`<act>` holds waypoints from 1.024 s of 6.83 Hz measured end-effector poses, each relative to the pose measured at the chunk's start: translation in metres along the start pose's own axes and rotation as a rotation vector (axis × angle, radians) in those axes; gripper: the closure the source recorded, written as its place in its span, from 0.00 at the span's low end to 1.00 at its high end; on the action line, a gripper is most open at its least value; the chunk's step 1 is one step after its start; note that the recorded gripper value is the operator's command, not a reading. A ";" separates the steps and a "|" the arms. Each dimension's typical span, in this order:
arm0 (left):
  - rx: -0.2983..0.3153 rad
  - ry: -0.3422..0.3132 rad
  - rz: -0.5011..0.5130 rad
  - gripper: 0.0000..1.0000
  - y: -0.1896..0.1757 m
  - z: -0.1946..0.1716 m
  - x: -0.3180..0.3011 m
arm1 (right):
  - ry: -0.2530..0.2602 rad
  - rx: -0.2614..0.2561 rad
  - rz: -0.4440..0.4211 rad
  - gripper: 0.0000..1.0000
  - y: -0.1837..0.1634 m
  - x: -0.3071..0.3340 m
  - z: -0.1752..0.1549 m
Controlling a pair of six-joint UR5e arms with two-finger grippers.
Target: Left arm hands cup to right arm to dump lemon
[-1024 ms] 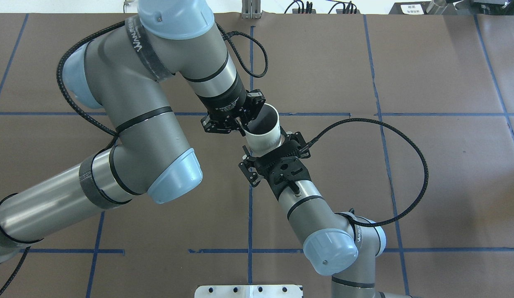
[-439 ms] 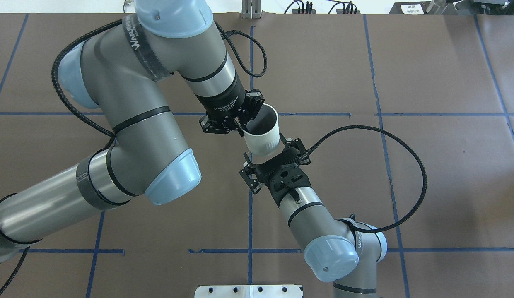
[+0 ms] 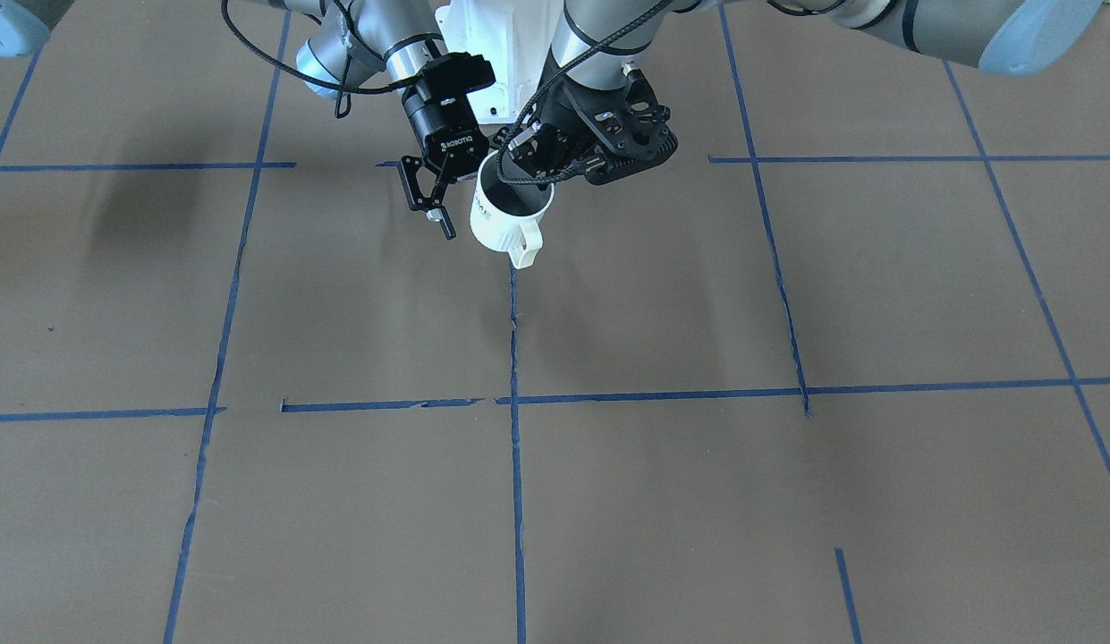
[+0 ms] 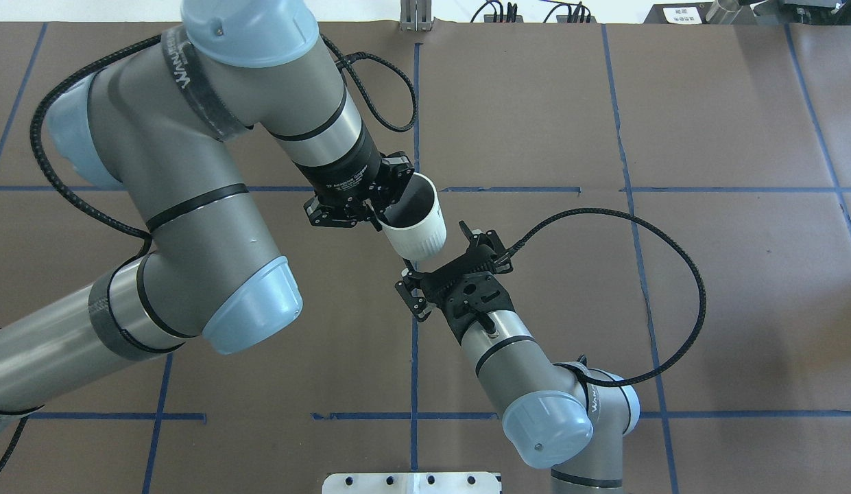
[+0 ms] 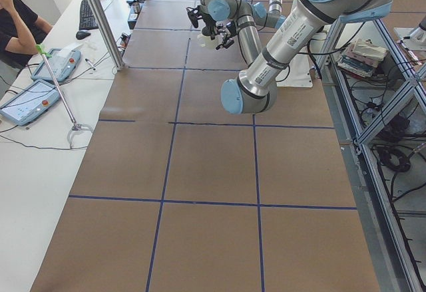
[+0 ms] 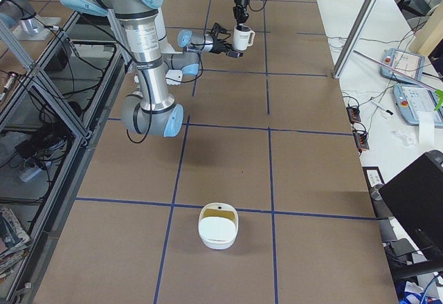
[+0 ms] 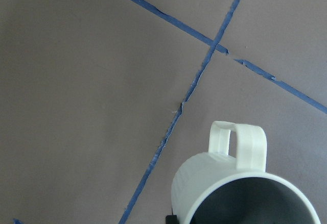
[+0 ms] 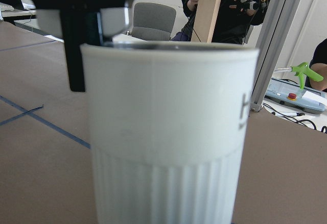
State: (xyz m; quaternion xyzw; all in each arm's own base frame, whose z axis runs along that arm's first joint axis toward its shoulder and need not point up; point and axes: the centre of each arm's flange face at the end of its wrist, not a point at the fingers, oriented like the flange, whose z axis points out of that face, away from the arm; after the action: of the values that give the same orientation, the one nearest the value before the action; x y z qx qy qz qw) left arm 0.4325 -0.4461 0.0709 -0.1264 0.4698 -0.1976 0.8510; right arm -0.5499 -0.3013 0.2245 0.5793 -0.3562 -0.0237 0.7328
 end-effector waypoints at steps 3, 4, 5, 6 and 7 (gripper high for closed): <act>0.051 0.039 0.005 1.00 -0.024 -0.040 -0.045 | 0.003 -0.002 0.007 0.00 0.000 0.003 0.002; 0.076 0.033 0.050 1.00 -0.040 -0.049 -0.078 | 0.005 -0.004 0.007 0.00 0.000 0.008 0.005; 0.098 0.009 0.122 1.00 -0.057 -0.052 -0.114 | 0.009 -0.011 0.010 0.00 0.001 0.018 0.009; 0.115 -0.026 0.200 1.00 -0.076 -0.050 -0.153 | 0.011 -0.027 0.023 0.00 0.000 0.035 0.017; 0.130 -0.066 0.272 1.00 -0.100 -0.047 -0.197 | 0.009 -0.059 0.033 0.00 0.001 0.062 0.029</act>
State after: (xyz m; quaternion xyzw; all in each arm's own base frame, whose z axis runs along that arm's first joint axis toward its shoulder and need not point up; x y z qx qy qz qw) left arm 0.2758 -0.4472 0.2336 -0.0127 0.4405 -0.1064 0.8913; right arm -0.5197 -0.3528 0.2582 0.5515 -0.3615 -0.0195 0.7515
